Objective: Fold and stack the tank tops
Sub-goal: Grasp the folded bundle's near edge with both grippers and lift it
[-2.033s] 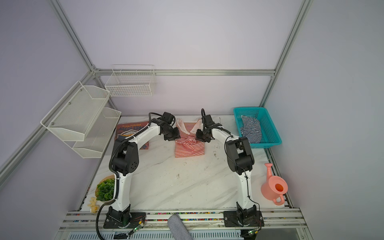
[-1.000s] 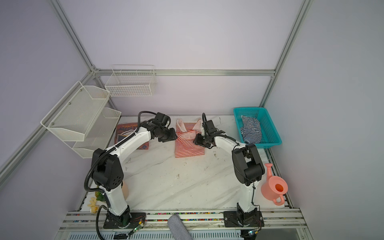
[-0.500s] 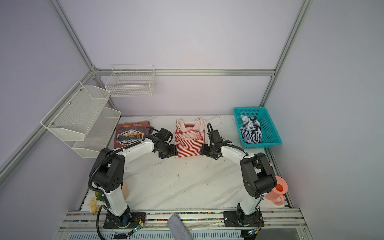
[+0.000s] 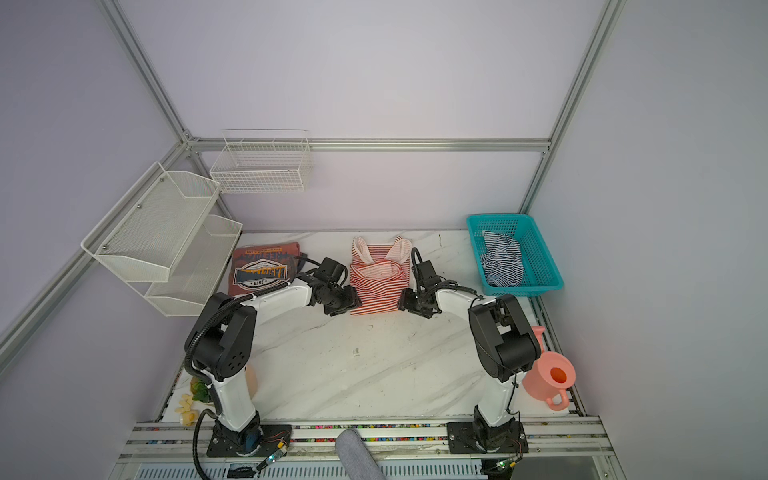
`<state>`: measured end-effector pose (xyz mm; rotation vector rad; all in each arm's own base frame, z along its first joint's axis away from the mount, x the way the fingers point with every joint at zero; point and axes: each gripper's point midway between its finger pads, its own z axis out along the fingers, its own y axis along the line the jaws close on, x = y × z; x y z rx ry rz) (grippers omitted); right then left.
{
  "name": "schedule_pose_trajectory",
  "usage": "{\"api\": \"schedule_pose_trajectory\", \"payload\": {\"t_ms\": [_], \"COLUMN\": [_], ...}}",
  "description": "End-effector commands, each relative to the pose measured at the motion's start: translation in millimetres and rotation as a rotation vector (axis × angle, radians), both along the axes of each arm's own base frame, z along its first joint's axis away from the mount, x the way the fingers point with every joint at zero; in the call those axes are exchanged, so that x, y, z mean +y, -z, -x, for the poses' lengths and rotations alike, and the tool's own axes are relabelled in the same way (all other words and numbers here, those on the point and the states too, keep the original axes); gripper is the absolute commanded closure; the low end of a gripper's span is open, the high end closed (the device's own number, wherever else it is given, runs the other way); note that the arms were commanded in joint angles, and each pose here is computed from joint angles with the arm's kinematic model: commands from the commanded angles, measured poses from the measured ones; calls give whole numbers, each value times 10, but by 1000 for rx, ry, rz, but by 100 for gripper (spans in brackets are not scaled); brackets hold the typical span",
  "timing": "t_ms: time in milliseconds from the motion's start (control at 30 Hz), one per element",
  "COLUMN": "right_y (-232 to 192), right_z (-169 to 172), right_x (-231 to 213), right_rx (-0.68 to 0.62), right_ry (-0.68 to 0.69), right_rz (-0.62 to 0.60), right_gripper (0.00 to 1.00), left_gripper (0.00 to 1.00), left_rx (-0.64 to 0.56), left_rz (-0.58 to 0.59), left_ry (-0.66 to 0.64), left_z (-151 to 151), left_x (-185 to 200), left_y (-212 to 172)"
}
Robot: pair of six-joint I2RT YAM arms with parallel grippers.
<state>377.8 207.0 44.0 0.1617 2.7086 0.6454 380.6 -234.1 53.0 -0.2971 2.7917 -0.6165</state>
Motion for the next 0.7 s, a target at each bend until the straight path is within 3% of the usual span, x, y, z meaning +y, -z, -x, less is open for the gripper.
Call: {"api": "schedule_pose_trajectory", "payload": {"t_ms": [0,100,233,433,567,667], "right_y": [-14,41,110,121,95,44], "right_z": [-87,-69,-23,23,68,137], "right_x": [22,28,36,29,-8,-29], "right_rx": [-14,-2,13,14,11,3], "right_ry": [14,13,14,12,16,23], "right_rz": [-16,-19,-32,-39,-33,-43], "right_gripper": [45,53,72,100,100,100], "left_gripper": [42,43,51,78,100,100], "left_rx": [34,43,61,68,64,64], "left_rz": [21,8,16,27,26,29], "left_ry": [-9,-16,-25,-28,-27,-26], "left_z": [75,106,126,144,191,271], "left_x": [-1,32,24,12,40,69], "left_y": [111,161,243,262,231,194]}}
